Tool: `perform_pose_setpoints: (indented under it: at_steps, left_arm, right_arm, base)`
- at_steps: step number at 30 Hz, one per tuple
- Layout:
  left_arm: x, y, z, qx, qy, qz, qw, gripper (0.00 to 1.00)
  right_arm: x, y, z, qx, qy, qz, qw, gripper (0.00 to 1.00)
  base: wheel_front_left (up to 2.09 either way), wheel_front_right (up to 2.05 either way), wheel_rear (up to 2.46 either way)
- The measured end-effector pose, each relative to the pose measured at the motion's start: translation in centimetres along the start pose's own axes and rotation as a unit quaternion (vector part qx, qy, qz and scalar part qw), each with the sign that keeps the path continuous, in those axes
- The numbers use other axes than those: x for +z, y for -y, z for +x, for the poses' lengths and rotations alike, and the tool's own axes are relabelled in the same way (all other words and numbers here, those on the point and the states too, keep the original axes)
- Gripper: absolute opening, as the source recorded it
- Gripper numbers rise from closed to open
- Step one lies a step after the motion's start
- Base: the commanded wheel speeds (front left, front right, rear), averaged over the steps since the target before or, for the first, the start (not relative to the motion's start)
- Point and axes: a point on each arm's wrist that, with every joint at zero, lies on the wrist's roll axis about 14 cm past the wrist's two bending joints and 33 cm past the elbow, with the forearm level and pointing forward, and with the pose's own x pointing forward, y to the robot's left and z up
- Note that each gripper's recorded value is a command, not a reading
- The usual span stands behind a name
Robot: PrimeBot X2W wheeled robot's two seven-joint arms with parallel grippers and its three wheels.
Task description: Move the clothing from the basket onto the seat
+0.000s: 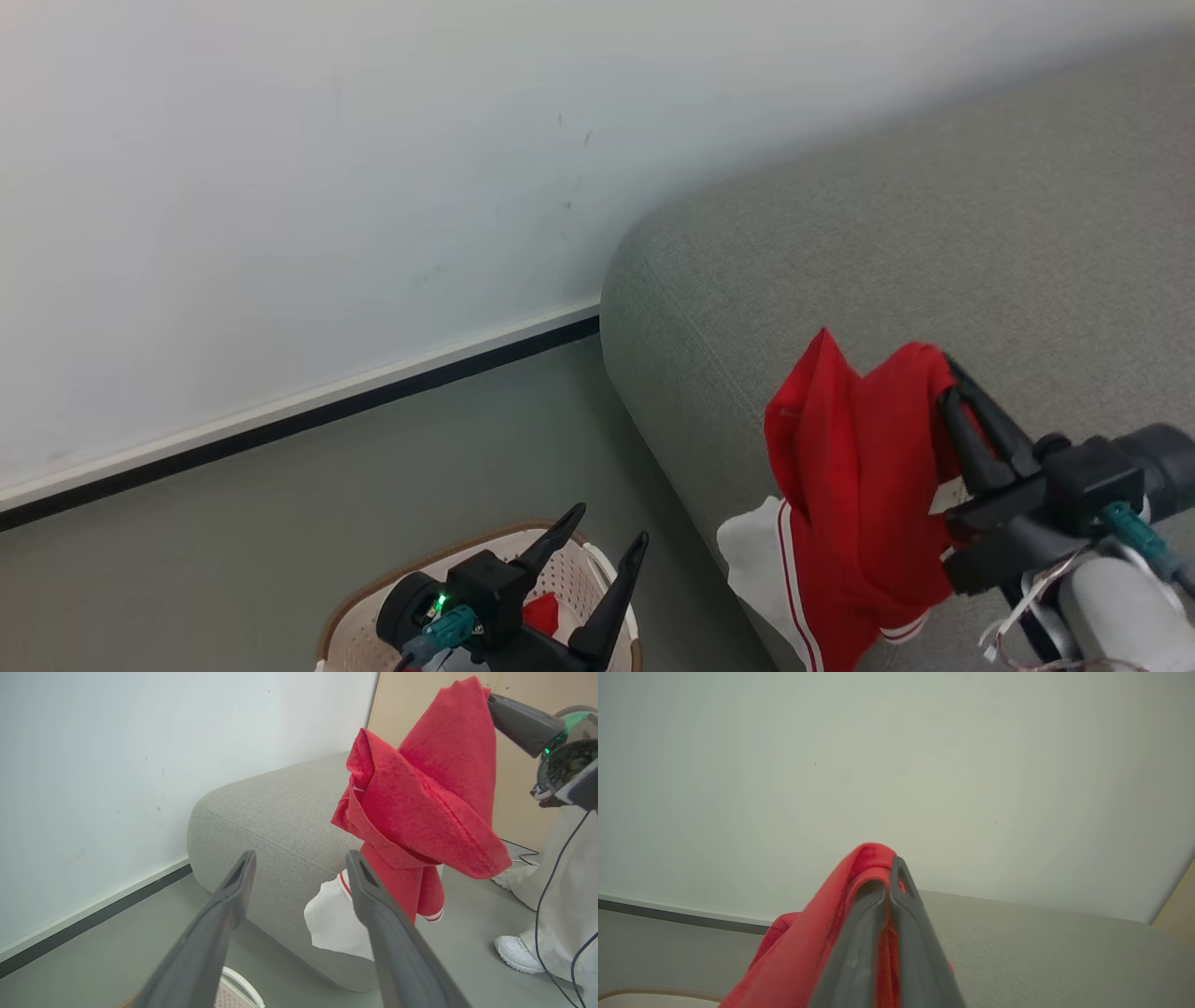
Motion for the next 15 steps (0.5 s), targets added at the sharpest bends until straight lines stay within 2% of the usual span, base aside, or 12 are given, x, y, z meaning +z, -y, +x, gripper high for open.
perform_pose_setpoints:
  at_steps: [5,8,15]
  left_arm:
    - [-0.4,-0.6,0.3,0.004,-0.003,-0.004,1.000,1.00]
    - [-0.7,-1.9,0.6,0.011,-0.006,-0.004,1.000,1.00]
    - [-1.6,-3.7,1.1,0.019,-0.019,0.000,1.000,1.00]
  right_arm:
    - [2.1,2.6,2.6,-0.017,0.025,-0.023,0.999,0.00]
    - [4.6,4.9,6.2,-0.033,0.049,-0.031,0.998,0.00]
    - [6.2,8.0,11.6,-0.059,0.048,-0.031,0.997,0.00]
  base:
    - [0.00,0.00,0.00]
    - [0.00,0.00,0.00]
    - [0.00,0.00,0.00]
